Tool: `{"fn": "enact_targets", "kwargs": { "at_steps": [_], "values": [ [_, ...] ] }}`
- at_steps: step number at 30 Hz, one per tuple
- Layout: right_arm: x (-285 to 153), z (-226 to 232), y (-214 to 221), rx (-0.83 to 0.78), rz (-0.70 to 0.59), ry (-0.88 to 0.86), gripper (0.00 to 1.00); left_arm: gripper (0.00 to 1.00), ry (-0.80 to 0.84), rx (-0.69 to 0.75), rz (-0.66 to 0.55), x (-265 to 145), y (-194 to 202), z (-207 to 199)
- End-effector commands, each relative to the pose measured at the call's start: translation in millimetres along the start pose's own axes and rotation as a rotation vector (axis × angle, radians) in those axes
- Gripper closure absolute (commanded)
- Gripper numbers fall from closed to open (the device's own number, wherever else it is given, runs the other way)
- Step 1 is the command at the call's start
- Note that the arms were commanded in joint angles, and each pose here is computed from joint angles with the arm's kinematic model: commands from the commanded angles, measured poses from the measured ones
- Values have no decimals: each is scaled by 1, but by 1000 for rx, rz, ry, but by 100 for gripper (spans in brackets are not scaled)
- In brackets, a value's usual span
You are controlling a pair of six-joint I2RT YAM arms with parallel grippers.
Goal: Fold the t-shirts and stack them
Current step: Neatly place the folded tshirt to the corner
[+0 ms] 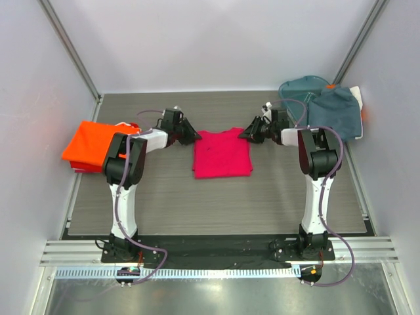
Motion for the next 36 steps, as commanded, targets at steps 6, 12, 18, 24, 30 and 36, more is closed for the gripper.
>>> {"fn": "enact_targets", "kwargs": {
  "at_steps": [6,12,18,24,30,36],
  "values": [
    [3,4,19,17,12,129,99,100,-2,-2,-56,-1,-25,-11],
    [-45,60,32,-57,-96,40,99,100,-12,31,-80,-58,-36,-15],
    [-81,137,69,-196,-139,-52,99,100,0,63,-126,-147,-30,-32],
    [-117,231,102,-294,-174,-190,99,100,-10,44,-217,-243,-33,-37],
    [-128,296,126,-338,-166,-273,99,100,-155,15,-348,-337,-53,-20],
    [-111,366,170,-406,-105,-366,99,100,-482,-3,-457,-413,-71,7]
  ]
}}
Point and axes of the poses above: each gripper's point midway between its finger pads, its own x axis out along the fingers, its own z axis along the line the jaws close on, y = z × x, the point moved 4 cm from there along -x, back along the fingers, and after that the axes turned 8 degrees about x, right-handed, at the moved point
